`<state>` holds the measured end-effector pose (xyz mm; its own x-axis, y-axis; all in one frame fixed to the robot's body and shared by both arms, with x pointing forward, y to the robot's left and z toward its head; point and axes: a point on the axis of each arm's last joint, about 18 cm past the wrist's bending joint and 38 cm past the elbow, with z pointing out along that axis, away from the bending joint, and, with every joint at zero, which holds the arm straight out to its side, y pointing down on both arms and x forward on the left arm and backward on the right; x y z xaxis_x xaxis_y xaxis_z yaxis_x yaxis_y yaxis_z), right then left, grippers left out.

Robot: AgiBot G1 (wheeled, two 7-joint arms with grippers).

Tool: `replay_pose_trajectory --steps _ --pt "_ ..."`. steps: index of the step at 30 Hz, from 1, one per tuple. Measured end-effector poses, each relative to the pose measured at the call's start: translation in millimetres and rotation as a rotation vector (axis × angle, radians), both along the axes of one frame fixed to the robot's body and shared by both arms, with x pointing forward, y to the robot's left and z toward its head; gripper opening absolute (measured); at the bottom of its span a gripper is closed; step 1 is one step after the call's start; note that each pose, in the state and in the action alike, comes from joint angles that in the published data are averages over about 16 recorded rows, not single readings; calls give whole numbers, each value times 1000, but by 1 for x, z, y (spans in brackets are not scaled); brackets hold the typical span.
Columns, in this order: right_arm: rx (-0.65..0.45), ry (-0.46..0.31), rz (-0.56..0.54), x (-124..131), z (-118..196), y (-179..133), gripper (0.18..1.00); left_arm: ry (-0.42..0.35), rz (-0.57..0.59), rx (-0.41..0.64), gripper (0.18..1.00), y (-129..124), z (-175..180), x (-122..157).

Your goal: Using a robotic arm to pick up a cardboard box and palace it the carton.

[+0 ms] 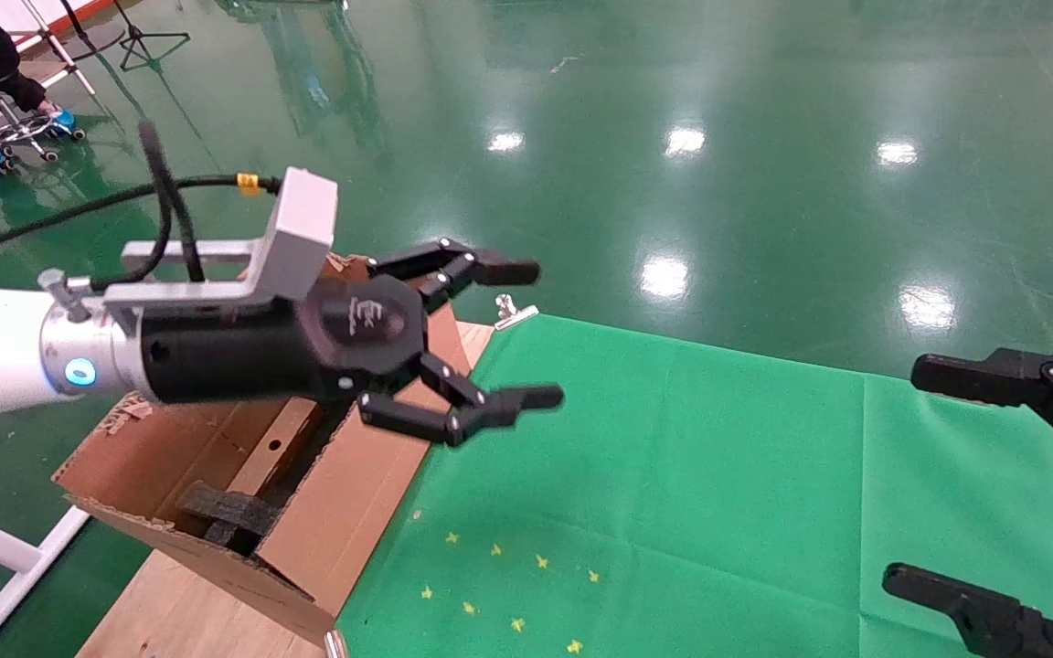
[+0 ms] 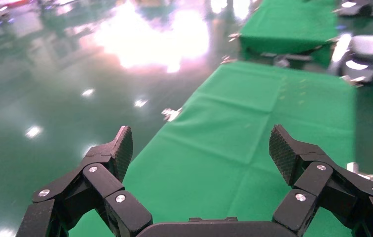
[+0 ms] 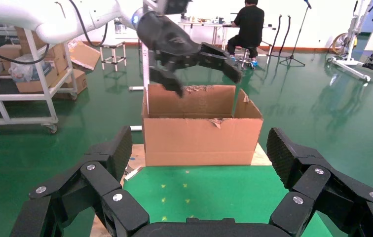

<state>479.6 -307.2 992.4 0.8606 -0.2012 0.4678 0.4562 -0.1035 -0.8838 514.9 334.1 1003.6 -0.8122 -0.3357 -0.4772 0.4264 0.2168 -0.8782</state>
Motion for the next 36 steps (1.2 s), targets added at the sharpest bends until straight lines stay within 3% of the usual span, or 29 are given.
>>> replay_pose_trajectory --steps 15,36 --pt "0 0 0 0 0 0 1001 -6 -215 -21 1001 -36 -12 -43" --pt "0 0 0 0 0 0 1001 -5 -208 -21 1001 -35 -12 -42"
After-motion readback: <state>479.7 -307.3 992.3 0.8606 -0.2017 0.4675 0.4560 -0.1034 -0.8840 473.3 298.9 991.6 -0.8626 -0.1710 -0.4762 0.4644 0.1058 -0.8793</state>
